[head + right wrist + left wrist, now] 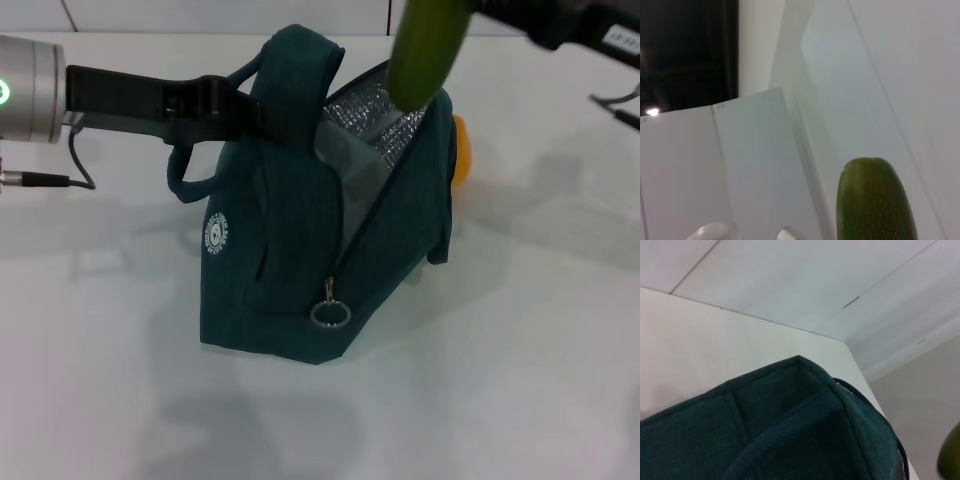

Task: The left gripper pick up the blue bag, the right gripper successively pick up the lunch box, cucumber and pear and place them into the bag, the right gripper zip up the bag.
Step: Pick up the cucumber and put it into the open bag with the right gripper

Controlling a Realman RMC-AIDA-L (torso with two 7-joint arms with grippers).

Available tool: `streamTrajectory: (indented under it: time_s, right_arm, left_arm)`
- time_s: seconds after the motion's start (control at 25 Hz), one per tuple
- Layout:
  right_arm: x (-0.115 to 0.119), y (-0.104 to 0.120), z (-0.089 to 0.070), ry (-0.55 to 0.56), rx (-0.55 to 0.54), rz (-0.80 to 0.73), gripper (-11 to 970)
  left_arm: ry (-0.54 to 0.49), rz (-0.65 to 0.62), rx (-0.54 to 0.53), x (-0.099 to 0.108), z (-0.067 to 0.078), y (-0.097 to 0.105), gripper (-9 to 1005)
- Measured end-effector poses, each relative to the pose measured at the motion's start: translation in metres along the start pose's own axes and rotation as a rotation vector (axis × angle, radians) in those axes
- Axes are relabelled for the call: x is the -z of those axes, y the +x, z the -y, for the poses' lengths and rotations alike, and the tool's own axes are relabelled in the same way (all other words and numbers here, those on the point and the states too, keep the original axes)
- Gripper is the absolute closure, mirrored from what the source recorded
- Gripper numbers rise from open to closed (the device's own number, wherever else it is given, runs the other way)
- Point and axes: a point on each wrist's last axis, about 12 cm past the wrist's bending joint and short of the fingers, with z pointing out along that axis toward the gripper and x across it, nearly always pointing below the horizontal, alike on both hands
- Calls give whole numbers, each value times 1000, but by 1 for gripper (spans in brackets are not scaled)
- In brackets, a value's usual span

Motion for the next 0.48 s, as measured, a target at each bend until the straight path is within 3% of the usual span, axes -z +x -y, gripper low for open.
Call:
streamTrajectory:
  time_s: [0.48]
  right_arm:
    - [-25, 33, -11, -88, -17, -113, 295]
  left_arm:
    - [1, -5, 4, -2, -4, 5, 926]
